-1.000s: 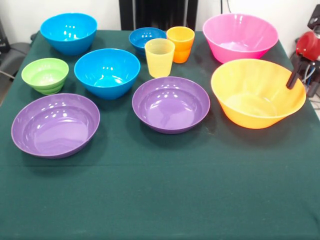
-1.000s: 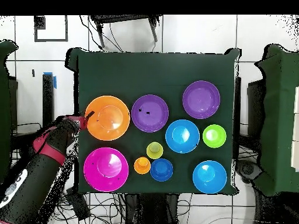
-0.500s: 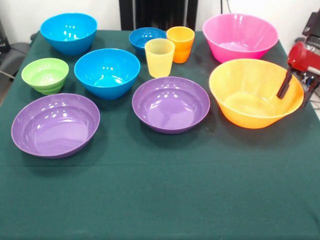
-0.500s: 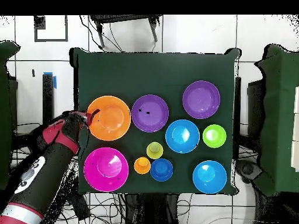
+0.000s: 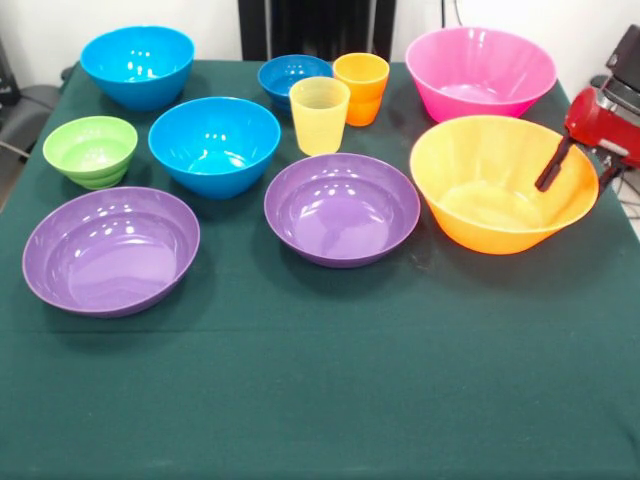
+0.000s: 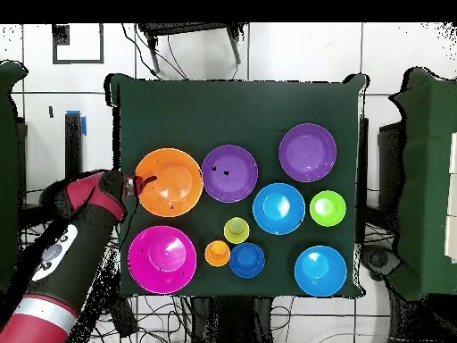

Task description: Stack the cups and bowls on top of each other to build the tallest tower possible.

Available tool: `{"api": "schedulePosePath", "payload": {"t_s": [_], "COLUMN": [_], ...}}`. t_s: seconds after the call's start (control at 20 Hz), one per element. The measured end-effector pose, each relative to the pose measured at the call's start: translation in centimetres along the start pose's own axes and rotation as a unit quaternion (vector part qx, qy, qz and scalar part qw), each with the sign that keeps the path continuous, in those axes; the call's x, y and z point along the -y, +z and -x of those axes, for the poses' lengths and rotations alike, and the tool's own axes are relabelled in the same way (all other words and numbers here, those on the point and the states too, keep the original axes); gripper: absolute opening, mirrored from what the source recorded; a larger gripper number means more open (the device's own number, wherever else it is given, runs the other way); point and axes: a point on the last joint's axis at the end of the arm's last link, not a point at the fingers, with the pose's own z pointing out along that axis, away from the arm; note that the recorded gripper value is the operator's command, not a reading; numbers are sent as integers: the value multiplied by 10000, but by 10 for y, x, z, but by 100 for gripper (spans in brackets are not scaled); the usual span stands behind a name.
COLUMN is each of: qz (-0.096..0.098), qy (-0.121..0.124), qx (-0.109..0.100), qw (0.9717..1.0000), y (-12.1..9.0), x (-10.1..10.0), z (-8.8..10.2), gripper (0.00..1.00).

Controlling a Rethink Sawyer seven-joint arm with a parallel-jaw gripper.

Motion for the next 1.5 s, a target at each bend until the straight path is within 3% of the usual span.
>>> {"api": "schedulePosePath", "payload": {"t_s": [0.25, 0.3, 0.4, 0.55, 0.8, 1.3, 1.5], "qz": [-57, -40, -3, 36, 175, 429, 451], "qy": [61, 105, 138, 152, 189, 131, 94], "qx": [-540, -798, -1031, -1170, -1201, -948, -939], "qw": [9985, 9967, 9946, 9930, 9924, 9945, 9945], "y": [-3, -4, -4, -5, -6, -16, -18], "x": [-7, -12, -17, -22, -30, -53, -59], "z": [-9, -13, -16, -17, -7, 19, 21], "gripper": [100, 100, 100, 100, 100, 100, 100]}}
